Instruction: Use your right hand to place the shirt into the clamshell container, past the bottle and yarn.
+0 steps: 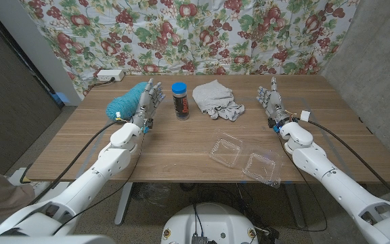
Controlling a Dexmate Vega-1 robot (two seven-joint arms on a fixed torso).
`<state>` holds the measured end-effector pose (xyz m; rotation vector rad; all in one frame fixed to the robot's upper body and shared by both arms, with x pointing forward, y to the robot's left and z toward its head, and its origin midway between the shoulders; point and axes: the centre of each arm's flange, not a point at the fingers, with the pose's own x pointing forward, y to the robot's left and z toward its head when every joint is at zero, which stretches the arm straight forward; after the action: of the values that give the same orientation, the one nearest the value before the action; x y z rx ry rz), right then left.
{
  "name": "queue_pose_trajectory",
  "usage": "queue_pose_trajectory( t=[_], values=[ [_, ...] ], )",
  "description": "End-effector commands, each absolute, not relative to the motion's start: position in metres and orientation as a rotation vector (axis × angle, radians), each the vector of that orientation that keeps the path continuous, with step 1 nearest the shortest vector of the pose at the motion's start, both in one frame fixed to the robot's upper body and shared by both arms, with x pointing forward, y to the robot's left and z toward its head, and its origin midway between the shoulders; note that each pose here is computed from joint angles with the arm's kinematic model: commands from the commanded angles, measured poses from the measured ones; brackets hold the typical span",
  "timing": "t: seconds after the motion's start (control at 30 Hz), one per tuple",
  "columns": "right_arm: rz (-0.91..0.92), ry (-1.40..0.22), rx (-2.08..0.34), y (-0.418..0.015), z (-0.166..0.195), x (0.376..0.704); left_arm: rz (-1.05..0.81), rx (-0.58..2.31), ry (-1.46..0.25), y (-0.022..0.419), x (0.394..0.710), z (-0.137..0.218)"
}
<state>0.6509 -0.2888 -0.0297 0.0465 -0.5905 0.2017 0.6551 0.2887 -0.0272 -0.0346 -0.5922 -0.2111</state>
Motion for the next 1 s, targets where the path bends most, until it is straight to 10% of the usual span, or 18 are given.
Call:
queue_pose_trajectory(
  t=[0.03,1.0],
  values=[
    [0.197,-0.59,0.048,-0.287,-0.028,0.649,-0.215,-0.03,-0.596,0.289,0.656,-0.027],
    [0.202,-0.606,-0.043,-0.279,-0.016,0.645,-0.222,-0.021,-0.609,0.298,0.652,-0.025]
  ],
)
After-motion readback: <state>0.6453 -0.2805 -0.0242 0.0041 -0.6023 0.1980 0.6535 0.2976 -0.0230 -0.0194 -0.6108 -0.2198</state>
